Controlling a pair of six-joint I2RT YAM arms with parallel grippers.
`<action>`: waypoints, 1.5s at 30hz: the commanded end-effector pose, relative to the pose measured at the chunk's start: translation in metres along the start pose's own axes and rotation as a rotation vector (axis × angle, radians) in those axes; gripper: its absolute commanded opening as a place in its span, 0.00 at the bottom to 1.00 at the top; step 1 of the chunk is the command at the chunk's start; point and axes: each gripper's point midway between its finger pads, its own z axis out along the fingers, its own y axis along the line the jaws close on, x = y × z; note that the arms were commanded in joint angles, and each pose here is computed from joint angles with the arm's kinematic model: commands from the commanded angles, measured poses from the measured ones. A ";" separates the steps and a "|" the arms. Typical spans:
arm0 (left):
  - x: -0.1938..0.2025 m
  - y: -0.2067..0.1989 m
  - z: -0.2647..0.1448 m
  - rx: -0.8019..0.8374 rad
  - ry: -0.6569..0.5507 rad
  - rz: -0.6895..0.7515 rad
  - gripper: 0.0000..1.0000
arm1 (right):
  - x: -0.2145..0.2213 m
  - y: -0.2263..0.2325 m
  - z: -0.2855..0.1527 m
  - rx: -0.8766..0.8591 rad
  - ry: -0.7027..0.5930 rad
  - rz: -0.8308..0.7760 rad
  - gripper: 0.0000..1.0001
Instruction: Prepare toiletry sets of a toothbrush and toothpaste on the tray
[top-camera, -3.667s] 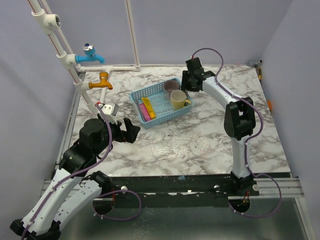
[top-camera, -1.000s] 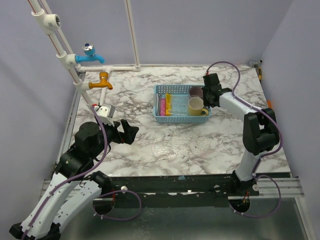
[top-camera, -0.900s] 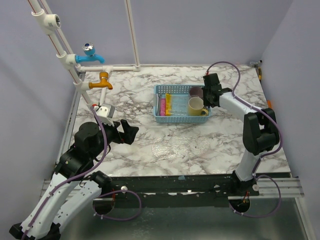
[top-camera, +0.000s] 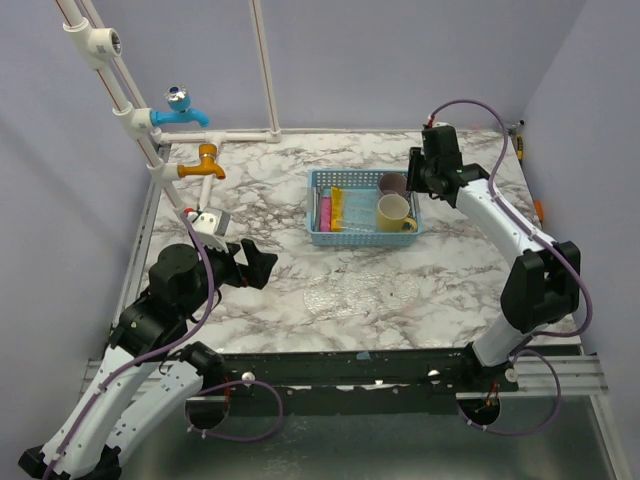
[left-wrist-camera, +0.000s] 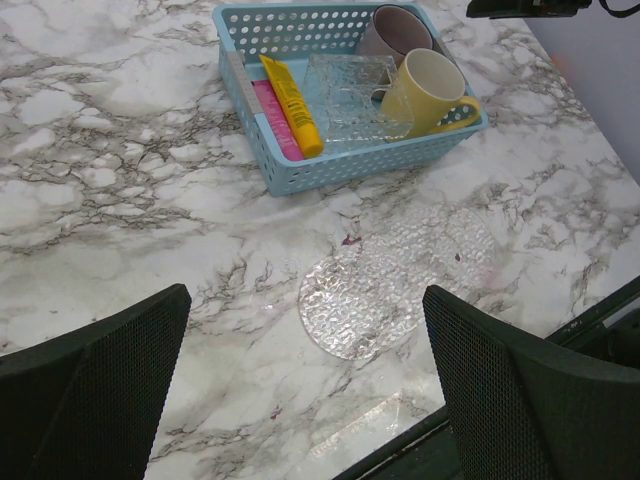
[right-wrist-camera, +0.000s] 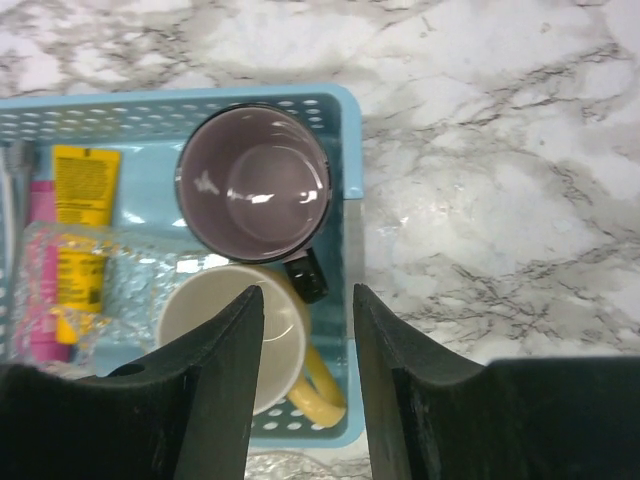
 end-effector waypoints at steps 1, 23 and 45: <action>0.005 -0.001 -0.001 0.013 0.014 0.006 0.99 | -0.005 0.022 -0.024 -0.146 0.015 0.039 0.45; 0.003 -0.002 -0.004 0.013 0.012 -0.011 0.99 | 0.041 0.077 -0.036 -0.257 0.138 -0.104 0.50; 0.005 -0.007 -0.004 0.043 0.025 -0.004 0.99 | 0.079 0.081 -0.004 -0.186 0.248 -0.242 0.44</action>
